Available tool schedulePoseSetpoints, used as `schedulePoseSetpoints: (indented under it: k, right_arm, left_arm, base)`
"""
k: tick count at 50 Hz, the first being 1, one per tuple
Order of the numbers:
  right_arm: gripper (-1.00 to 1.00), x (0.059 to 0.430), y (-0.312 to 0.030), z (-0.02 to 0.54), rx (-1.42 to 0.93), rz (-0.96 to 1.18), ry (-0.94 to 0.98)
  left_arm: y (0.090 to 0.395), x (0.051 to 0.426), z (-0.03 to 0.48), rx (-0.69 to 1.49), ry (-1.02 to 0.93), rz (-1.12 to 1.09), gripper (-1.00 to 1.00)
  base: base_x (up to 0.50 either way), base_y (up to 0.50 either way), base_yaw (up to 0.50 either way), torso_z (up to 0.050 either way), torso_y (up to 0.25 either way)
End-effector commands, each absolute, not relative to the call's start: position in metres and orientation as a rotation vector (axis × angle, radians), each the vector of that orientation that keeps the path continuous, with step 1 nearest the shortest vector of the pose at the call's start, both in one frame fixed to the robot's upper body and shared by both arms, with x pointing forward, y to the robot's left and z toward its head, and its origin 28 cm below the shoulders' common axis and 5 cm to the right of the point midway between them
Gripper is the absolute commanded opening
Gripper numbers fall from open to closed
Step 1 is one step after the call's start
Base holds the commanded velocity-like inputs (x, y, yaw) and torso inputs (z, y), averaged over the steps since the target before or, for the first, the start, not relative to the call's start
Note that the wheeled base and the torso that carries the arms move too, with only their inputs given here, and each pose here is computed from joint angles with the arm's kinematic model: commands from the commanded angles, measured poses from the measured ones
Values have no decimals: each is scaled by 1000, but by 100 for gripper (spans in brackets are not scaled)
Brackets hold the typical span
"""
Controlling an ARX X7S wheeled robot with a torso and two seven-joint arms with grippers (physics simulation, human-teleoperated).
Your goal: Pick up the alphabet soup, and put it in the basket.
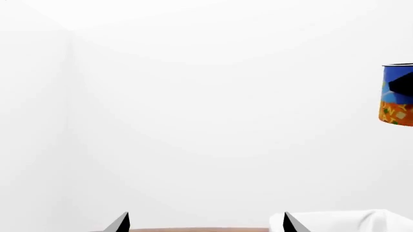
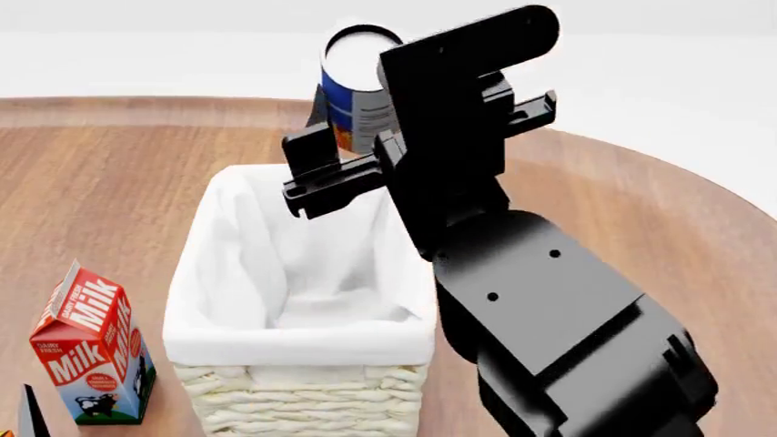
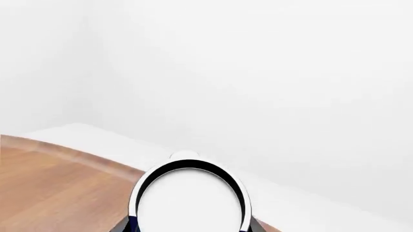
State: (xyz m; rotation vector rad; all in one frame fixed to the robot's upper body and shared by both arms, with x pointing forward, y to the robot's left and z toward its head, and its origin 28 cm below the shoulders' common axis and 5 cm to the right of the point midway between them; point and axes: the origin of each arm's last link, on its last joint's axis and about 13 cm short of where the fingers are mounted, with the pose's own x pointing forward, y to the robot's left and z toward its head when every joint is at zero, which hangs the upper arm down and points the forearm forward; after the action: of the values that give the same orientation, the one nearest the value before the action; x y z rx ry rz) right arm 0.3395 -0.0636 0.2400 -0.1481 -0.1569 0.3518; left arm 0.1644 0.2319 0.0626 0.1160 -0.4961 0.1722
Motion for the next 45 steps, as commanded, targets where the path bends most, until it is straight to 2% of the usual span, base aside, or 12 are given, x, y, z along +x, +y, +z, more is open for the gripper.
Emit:
schedulePoseSetpoints:
  k: [1, 23, 45]
  right_arm:
    - [-100, 366, -46, 261, -252, 311, -57]
    - [-100, 378, -27, 266, -382, 344, 120]
    - [-100, 399, -18, 284, -193, 388, 268]
  left_arm:
    - [232, 163, 63, 117, -498, 174, 100]
    - [232, 163, 64, 117, -503, 172, 100]
    - [233, 164, 62, 115, -502, 166, 100]
  base:
    - [0, 0, 0, 0, 0]
    - [0, 0, 0, 0, 0]
    - [0, 0, 0, 0, 1]
